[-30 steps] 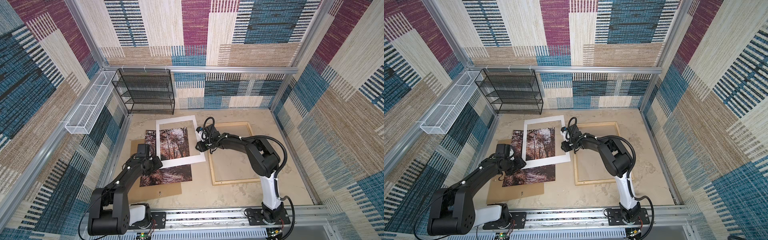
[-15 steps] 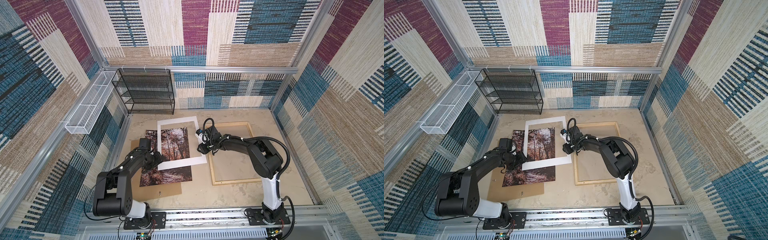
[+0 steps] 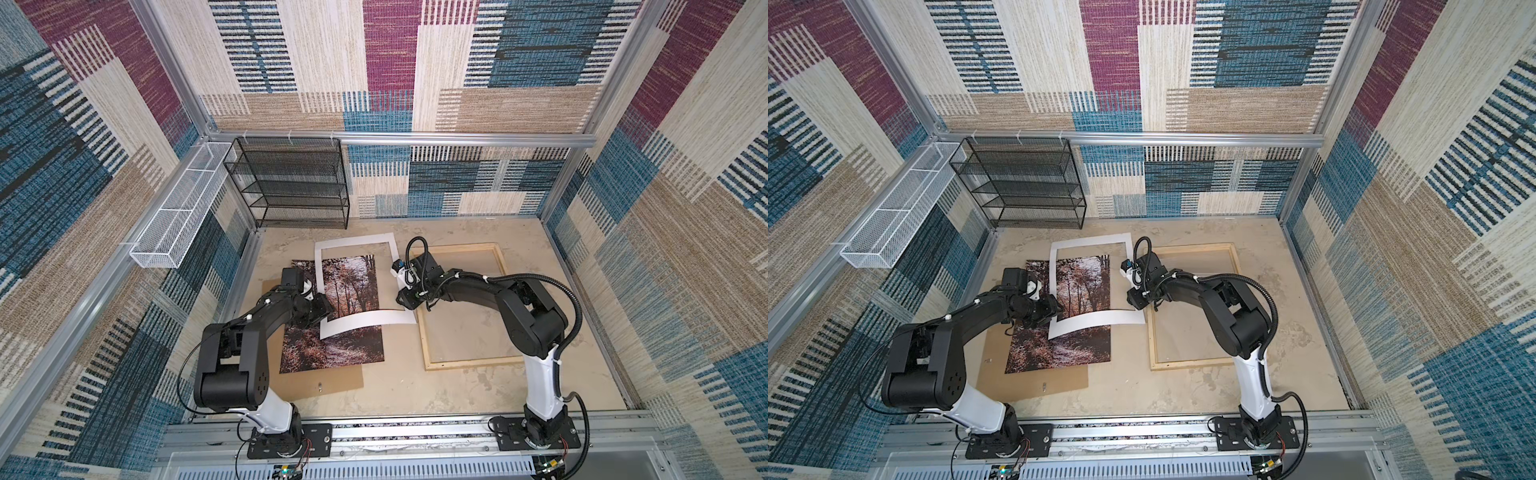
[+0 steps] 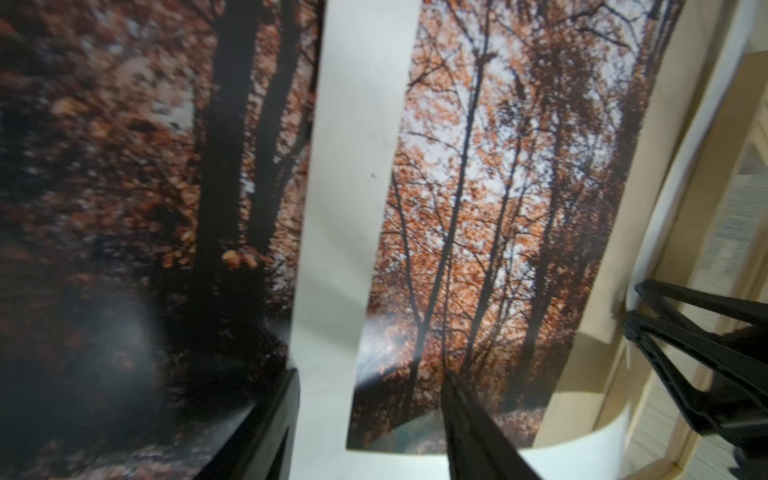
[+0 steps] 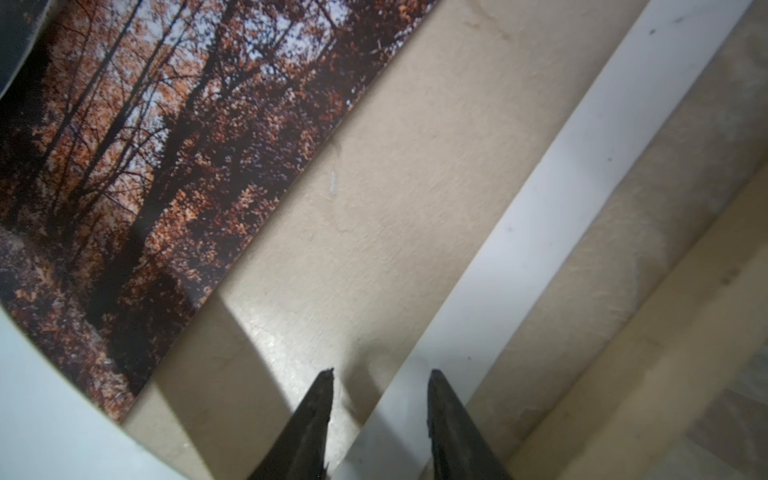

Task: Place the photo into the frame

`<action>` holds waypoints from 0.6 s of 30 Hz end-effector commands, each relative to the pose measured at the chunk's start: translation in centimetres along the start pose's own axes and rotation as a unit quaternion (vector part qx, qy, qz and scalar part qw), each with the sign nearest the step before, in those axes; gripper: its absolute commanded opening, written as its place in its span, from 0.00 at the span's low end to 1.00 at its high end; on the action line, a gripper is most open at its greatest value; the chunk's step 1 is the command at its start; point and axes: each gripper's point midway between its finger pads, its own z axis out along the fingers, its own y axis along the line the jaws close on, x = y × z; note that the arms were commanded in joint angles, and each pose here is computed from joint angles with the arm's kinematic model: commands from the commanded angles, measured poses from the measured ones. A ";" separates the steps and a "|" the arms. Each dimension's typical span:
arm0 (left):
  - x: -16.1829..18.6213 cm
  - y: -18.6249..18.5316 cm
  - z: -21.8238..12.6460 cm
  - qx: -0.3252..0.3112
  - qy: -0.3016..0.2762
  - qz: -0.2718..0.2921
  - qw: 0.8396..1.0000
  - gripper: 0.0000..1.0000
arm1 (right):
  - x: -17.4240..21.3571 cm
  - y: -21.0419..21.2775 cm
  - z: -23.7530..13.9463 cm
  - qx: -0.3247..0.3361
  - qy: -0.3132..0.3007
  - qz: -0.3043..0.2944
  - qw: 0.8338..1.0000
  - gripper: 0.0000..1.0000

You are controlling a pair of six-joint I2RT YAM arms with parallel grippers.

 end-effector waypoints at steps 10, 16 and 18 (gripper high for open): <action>0.2 0.5 -1.3 -0.036 -0.012 0.003 0.999 0.57 | 2.2 -0.1 0.6 0.003 0.036 0.033 0.999 0.42; 0.3 1.8 -1.8 -0.083 -0.013 0.006 0.996 0.57 | 3.1 1.9 0.0 -0.038 0.035 0.008 0.999 0.42; 0.3 1.5 -1.9 -0.083 -0.016 0.013 0.996 0.57 | 3.2 3.1 -0.1 -0.055 0.029 -0.004 0.998 0.42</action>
